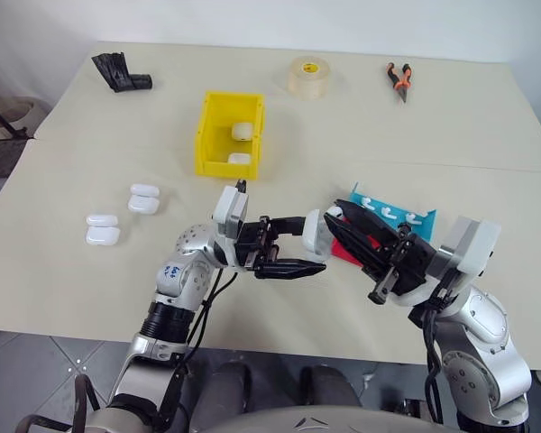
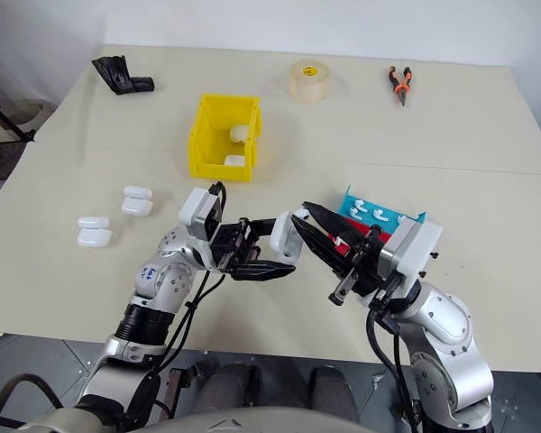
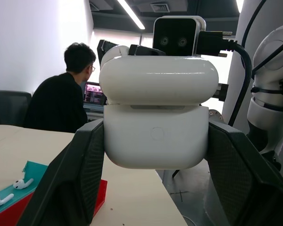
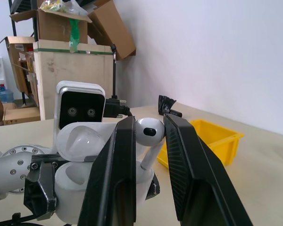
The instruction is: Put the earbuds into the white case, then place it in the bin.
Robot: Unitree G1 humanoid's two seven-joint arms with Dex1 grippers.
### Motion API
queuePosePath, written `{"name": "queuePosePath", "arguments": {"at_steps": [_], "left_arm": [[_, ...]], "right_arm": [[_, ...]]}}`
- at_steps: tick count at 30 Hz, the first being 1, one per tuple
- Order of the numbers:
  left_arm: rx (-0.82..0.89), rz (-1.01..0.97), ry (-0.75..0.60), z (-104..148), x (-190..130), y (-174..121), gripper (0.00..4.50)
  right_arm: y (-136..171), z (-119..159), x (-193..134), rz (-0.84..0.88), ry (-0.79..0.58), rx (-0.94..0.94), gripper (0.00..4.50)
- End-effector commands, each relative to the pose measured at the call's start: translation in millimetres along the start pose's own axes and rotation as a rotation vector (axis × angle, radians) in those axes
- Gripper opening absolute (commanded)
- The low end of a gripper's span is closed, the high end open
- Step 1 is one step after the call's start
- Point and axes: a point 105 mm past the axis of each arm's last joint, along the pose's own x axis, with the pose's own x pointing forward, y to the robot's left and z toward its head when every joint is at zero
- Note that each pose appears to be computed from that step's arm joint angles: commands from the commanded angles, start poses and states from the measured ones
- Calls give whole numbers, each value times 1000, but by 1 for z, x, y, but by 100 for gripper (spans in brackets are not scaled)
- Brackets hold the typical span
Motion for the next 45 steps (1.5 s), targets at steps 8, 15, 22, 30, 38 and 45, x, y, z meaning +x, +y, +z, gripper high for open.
{"name": "queuePosePath", "arguments": {"at_steps": [8, 15, 22, 30, 38, 45], "left_arm": [[53, -10, -35, 9, 7, 0, 282], [56, -9, -40, 9, 7, -1, 282], [69, -1, -49, 10, 8, 1, 282], [75, 1, -52, 8, 10, 4, 282], [58, 39, -4, 3, -4, 6, 282], [119, 105, 83, 2, -20, 13, 282]], "right_arm": [[14, -15, 4, 59, 29, 44, 52], [9, -28, 0, 53, 87, 39, 52], [-2, -34, -8, 62, 139, -13, 52], [-5, -24, -3, 108, 115, 13, 247], [-27, -3, -14, 55, 114, -59, 446], [-40, -3, -40, 19, 271, -76, 446]]}}
